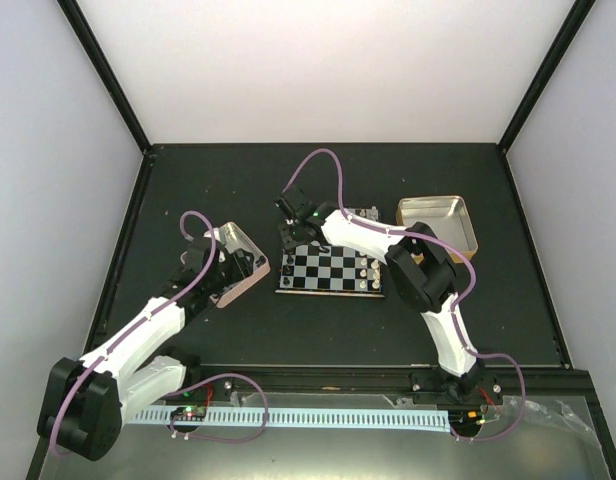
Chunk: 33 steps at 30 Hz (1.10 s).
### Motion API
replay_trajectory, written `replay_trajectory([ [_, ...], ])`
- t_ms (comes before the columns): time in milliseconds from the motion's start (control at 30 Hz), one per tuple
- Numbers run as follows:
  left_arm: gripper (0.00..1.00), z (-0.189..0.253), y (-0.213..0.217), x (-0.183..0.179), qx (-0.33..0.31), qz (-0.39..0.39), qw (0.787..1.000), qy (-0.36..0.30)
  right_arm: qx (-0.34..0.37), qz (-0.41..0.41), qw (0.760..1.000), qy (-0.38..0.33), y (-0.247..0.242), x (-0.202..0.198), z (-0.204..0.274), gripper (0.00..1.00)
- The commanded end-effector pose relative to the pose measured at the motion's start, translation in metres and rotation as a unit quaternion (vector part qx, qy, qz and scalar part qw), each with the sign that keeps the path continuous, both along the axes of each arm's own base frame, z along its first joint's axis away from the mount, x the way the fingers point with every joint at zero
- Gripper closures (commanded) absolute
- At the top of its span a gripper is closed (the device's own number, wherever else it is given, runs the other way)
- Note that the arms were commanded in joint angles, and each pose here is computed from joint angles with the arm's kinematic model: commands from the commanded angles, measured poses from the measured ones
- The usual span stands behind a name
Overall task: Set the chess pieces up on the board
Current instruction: Adjust the chess piece on the chessboard, then pick up the chess piece from the storage box.
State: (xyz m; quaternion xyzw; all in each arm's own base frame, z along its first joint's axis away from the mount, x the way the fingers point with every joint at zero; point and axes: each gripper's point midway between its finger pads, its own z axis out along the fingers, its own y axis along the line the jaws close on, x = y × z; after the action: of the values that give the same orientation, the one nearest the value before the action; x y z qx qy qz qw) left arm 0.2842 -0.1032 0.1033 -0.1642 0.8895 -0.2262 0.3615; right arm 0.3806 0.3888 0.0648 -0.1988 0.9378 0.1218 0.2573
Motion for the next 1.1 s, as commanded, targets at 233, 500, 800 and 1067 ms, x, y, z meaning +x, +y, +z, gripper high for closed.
replay_trajectory([
  [233, 0.33, 0.023, 0.026, 0.006, 0.036, 0.051, 0.998, -0.002, 0.070, -0.035, 0.996, -0.040, -0.005, 0.003, 0.074, 0.60],
  [500, 0.32, 0.012, 0.076, 0.013, 0.071, 0.155, 0.984, 0.060, 0.116, -0.045, 0.990, -0.061, -0.028, -0.015, 0.106, 0.58],
  [800, 0.62, -0.027, 0.094, 0.050, 0.034, 0.192, 0.962, 0.192, 0.129, -0.034, 0.990, -0.051, -0.045, -0.041, 0.113, 0.58],
  [1067, 0.65, -0.058, 0.110, 0.058, 0.029, 0.217, 0.941, 0.258, 0.131, -0.035, 0.990, -0.048, -0.056, -0.051, 0.113, 0.59],
])
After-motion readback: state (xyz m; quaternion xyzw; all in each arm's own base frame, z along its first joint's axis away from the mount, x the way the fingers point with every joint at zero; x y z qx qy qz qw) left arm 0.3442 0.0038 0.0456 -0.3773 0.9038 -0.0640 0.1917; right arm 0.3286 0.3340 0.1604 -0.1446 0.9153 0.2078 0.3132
